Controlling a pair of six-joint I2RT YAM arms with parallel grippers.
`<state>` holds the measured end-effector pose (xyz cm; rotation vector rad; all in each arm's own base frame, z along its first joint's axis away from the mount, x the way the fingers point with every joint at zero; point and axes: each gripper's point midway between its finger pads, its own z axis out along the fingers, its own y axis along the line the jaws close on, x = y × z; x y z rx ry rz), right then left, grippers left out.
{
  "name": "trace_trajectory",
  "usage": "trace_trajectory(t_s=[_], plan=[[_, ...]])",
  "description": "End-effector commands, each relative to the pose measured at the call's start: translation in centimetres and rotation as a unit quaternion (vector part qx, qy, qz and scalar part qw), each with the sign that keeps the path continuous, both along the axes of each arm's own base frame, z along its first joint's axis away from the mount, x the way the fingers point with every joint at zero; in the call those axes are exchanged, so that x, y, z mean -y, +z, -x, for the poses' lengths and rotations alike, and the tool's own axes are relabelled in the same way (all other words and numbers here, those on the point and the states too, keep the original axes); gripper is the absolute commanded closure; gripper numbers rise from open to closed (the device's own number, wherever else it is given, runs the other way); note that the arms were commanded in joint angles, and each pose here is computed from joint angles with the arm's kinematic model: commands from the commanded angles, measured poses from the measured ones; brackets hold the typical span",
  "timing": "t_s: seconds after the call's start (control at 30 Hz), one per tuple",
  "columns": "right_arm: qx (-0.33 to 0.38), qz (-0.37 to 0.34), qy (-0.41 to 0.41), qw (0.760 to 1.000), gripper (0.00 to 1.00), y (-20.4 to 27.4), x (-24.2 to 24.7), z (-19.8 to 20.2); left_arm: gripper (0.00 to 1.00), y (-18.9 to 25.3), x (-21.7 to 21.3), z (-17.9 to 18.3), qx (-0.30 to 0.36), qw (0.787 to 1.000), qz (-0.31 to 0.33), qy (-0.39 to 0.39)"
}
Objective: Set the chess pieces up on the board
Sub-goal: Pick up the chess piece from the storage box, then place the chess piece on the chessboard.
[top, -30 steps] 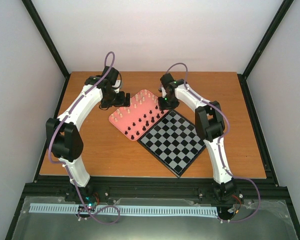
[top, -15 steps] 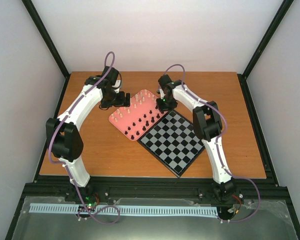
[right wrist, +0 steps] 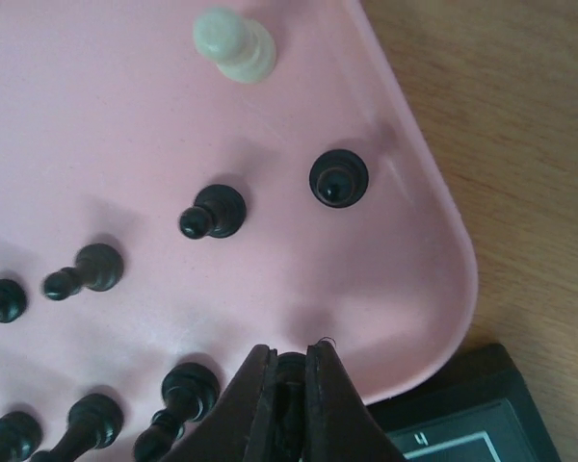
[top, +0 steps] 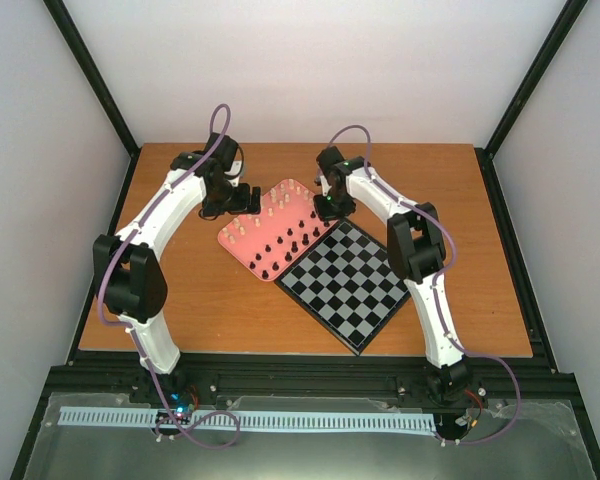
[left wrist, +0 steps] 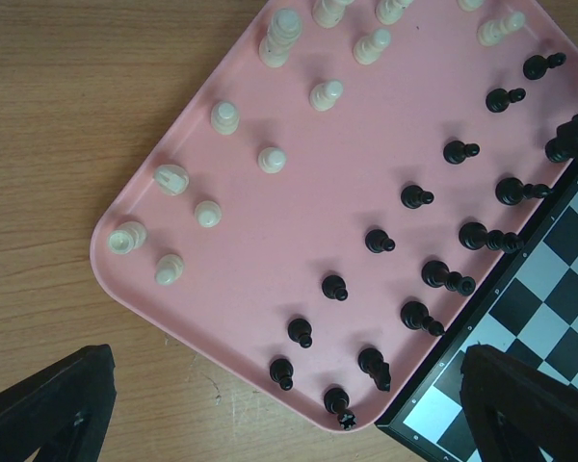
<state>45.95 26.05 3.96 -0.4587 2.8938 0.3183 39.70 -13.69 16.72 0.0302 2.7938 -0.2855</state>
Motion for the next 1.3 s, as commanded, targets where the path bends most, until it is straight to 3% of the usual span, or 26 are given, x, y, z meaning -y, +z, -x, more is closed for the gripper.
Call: trace_trajectory(t_s=[0.0, 0.27, 0.57, 0.8, 1.27], plan=[[0.070, -0.027, -0.003, 0.997, 0.97, 7.4, -0.8, -1.1, 0.00, 0.4, 0.0, -0.4, 0.006, 1.000, 0.006, 0.004], [0.105, -0.019, -0.030, 0.994, 0.97, 12.3, 1.9, 1.6, 0.00, 0.8, -0.1, -0.3, 0.011, 1.000, 0.005, 0.004], [0.051, 0.022, -0.102, 0.993, 0.97, 10.0, 9.7, 11.7, 0.00, 1.1, 0.1, 0.0, 0.014, 1.000, 0.014, 0.004], [0.029, 0.028, -0.151, 0.988, 0.97, 7.8, 13.1, 17.4, 0.00, 1.1, 0.4, 0.0, 0.012, 1.000, 0.023, 0.003], [-0.001, 0.031, -0.236, 0.971, 0.97, 2.6, 18.8, 18.7, 0.00, 0.7, 0.3, 0.0, 0.008, 1.000, 0.021, 0.005]])
